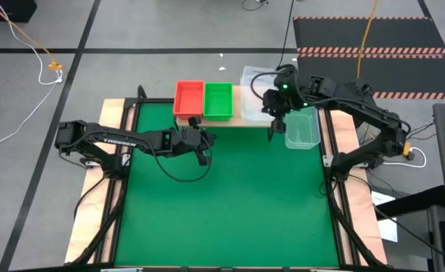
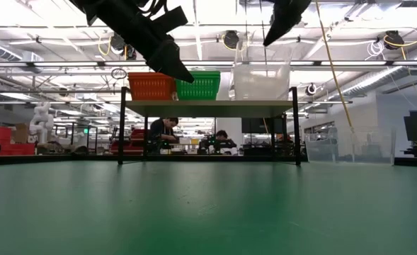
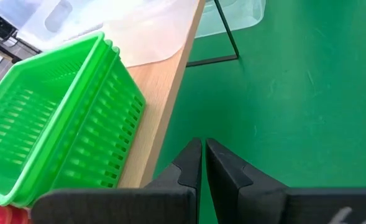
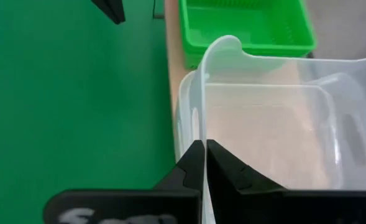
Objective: Stack baskets on shelf by color
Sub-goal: Stack the bottom transparent bin on the transparent bin on the shelf, then stack the transparent bin on the transparent bin on the shelf
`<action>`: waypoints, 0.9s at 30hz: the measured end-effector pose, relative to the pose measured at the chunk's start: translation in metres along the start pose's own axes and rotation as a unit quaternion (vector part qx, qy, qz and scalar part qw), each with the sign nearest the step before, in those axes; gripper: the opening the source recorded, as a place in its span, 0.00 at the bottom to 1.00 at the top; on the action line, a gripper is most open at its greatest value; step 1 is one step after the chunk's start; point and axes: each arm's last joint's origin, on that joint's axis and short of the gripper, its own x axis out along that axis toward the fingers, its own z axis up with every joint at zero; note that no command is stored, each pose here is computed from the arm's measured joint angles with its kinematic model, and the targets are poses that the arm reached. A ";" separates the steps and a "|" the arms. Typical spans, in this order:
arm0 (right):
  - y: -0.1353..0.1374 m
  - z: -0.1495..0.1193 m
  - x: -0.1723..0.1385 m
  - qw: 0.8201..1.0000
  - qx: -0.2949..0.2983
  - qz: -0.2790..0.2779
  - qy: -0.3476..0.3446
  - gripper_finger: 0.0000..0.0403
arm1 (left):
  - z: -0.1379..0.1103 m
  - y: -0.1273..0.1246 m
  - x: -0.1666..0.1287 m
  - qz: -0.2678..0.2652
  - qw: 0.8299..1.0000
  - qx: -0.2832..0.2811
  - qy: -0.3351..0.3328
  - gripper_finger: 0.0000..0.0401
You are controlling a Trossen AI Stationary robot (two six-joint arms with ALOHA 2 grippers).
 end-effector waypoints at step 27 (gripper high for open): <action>0.042 -0.020 -0.059 0.978 0.120 -0.041 -0.165 0.29 | 0.023 -0.020 0.029 -0.103 0.975 -0.072 -0.184 0.23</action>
